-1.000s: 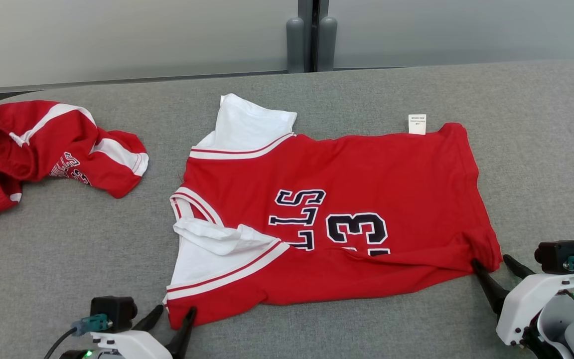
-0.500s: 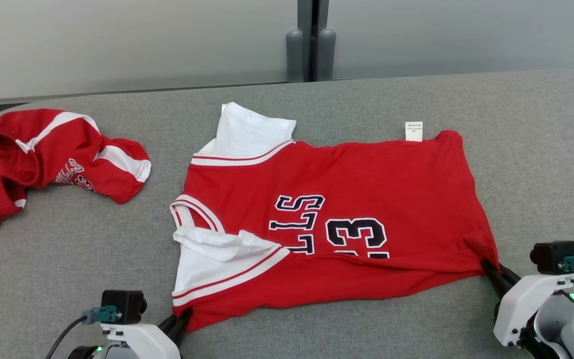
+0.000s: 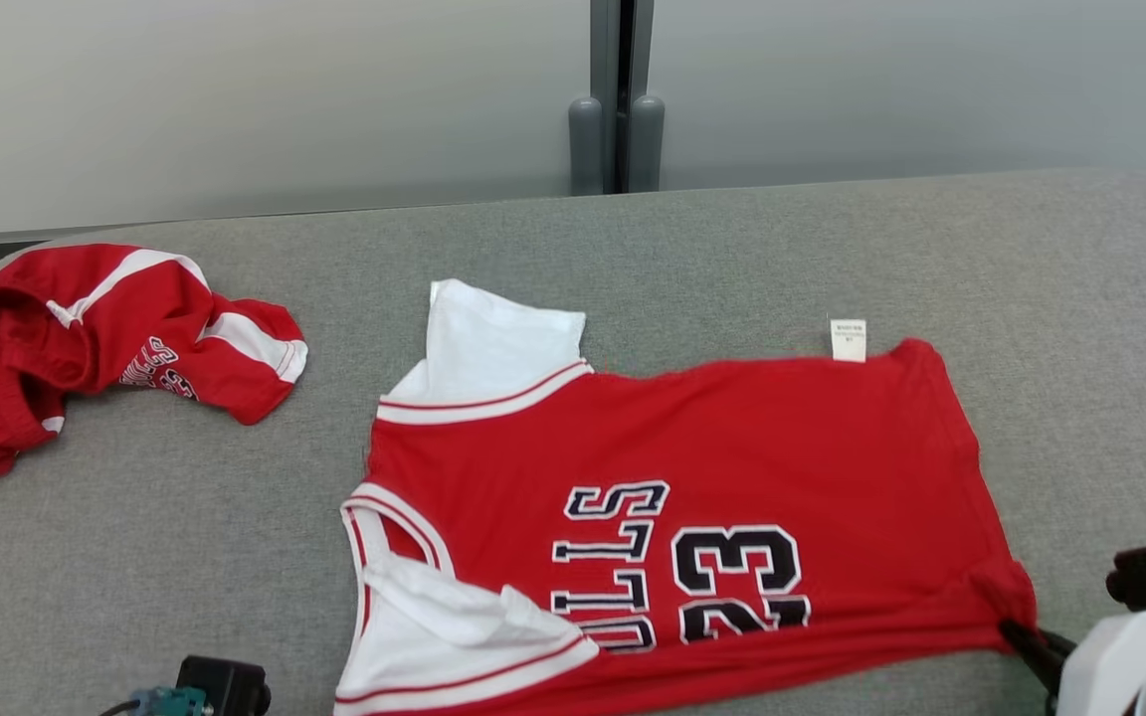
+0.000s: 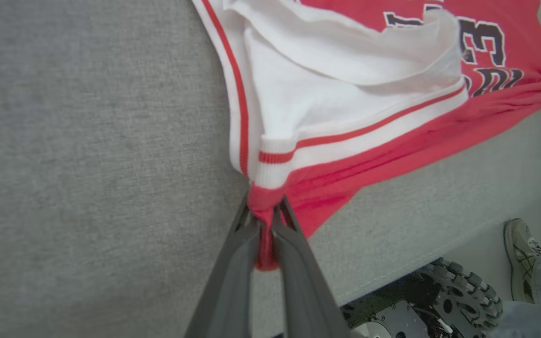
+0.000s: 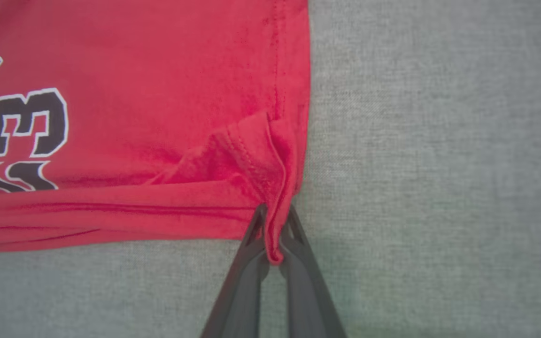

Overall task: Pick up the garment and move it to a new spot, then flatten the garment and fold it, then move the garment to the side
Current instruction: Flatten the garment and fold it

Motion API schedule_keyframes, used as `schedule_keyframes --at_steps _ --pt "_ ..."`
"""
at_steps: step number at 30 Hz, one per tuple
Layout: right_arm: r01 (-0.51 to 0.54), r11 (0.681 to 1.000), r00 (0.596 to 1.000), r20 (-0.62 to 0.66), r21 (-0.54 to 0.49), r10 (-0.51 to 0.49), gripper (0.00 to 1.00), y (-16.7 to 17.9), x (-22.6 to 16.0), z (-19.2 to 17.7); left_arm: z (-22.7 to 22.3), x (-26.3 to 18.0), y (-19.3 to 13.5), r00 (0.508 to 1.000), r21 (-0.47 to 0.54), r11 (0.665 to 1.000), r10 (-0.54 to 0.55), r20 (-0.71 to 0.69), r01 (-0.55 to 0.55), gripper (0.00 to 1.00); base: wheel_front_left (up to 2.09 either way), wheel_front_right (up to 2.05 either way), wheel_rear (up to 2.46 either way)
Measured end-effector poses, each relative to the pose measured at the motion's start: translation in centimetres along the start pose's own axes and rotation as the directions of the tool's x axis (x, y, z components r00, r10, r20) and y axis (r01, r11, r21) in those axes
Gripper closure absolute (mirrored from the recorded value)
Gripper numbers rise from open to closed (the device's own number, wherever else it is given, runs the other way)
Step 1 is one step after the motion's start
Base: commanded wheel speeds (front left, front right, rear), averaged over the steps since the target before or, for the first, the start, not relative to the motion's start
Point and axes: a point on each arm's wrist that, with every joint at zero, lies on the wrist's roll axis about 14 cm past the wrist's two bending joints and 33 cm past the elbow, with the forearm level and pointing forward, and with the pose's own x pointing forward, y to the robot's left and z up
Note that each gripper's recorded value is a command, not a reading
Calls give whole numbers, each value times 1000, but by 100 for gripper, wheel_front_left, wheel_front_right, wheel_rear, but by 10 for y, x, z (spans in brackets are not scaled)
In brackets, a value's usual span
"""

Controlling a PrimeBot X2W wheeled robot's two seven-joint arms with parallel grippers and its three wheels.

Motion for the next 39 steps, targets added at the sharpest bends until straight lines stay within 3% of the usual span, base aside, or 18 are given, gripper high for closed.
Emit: schedule_keyframes --at_steps 8,9,10,11,19,29,39 --pt "17 994 990 -144 104 -2 100 -6 -24 -37 -17 -16 -2 998 -35 999 11 -56 -13 100 0 0 0" --pt "21 994 989 -147 106 -5 59 -5 -27 -38 -20 -17 -1 997 -33 999 16 -70 -18 100 0 0 0" --pt "21 994 989 -147 106 -5 0 -5 -27 -38 -20 -17 -1 997 -33 999 16 -70 -18 68 0 0 0" --pt "26 993 991 -132 115 -11 0 -4 -30 -37 -29 -18 2 994 -23 999 26 -107 -29 0 0 0 0" --pt "-1 995 1000 16 103 -1 0 14 -37 -4 -3 -16 8 999 29 999 45 -22 -44 0 0 0 0" --pt "26 997 958 284 70 -45 0 13 -35 71 110 1 -3 967 227 973 -9 256 -51 0 0 0 0" --pt "63 991 951 293 117 -95 0 -11 16 118 181 71 -12 986 348 937 -88 138 35 0 0 0 0"
